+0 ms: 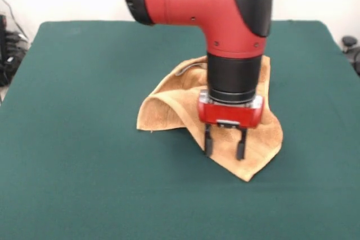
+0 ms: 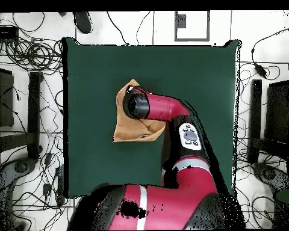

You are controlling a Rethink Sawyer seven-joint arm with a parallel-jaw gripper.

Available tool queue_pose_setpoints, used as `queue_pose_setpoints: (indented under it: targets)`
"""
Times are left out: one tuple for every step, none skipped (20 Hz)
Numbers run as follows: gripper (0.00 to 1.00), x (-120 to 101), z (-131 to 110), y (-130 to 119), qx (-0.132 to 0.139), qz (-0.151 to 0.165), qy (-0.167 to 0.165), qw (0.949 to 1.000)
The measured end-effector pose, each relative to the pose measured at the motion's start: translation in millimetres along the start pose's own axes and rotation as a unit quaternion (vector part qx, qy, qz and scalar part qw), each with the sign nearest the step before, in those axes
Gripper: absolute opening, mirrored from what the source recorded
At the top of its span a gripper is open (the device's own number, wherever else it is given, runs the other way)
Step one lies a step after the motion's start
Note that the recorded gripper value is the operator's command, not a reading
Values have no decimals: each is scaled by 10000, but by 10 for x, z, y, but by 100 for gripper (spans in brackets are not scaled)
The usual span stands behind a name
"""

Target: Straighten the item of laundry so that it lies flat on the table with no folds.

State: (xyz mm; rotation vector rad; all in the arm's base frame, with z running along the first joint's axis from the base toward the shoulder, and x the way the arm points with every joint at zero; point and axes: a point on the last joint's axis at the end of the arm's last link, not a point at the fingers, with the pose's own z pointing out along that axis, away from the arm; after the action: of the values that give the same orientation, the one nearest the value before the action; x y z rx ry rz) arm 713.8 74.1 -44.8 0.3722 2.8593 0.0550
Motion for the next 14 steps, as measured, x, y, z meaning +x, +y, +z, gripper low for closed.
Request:
queue_pose_setpoints:
  targets:
    - [100, 3, 1, -35, 8, 22, 11, 10000]
    - [100, 5, 2, -71, 17, 43, 22, 10000]
    - [100, 20, 1, -181, 47, 71, 31, 10000]
    - [100, 22, -1, -208, 54, 74, 29, 10000]
    - [100, 22, -5, -250, 66, 75, 16, 9999]
    - [100, 21, -10, -293, 78, 76, 4, 9999]
    - [100, 15, -15, -324, 86, 80, -10, 9999]
    - [100, 9, -20, -347, 92, 83, -20, 9999]
    - [100, 0, -27, -375, 99, 89, -32, 9999]
    - [100, -18, -40, -422, 111, 102, -47, 9999]
    - [100, -27, -46, -445, 118, 105, -53, 9999]
    - [100, -35, -52, -469, 125, 108, -59, 9998]
    - [100, -45, -64, -517, 145, 95, -71, 9998]
    - [100, -48, -69, -533, 152, 88, -75, 9998]
